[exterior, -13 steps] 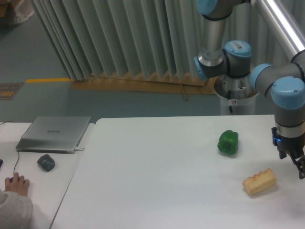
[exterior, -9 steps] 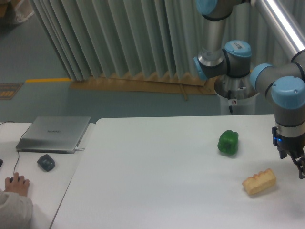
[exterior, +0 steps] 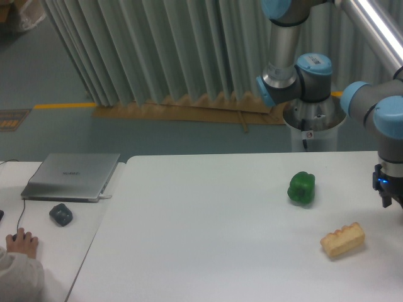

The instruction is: Place the yellow pepper on the table

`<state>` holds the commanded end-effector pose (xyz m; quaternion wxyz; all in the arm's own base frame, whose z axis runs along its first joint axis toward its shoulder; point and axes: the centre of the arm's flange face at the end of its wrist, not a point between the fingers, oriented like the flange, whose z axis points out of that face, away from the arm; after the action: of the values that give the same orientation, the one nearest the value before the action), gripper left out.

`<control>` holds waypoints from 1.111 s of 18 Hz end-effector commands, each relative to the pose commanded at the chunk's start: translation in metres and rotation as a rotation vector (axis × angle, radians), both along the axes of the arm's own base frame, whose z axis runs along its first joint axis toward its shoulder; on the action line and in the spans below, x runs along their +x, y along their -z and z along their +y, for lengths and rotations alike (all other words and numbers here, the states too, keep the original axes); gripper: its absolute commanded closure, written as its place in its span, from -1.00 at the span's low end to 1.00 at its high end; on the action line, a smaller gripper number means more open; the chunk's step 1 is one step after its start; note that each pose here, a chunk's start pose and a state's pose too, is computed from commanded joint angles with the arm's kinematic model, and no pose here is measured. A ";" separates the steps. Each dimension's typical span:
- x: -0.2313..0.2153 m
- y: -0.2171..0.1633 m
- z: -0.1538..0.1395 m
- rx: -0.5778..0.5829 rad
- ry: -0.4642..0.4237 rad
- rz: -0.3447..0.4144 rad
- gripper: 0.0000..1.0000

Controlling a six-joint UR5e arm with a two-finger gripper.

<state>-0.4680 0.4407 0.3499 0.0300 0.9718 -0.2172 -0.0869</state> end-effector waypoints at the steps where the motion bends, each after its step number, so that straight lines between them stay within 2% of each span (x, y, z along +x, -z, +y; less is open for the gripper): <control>1: -0.005 -0.001 -0.006 0.005 -0.012 -0.001 -1.00; 4: -0.024 -0.003 -0.025 0.008 -0.014 0.015 -1.00; 6: -0.043 -0.008 -0.051 -0.008 0.045 0.019 -1.00; 8: -0.050 -0.006 -0.060 -0.026 0.115 0.012 -1.00; 13: -0.071 0.004 -0.098 -0.050 0.218 -0.020 -1.00; 16: -0.091 0.004 -0.112 -0.045 0.189 -0.013 -1.00; 18: -0.105 0.003 -0.132 -0.043 0.154 -0.010 -1.00; 20: -0.114 0.006 -0.134 -0.042 0.148 -0.008 -1.00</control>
<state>-0.5818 0.3069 0.3439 0.0432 0.9526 -0.2902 -0.0802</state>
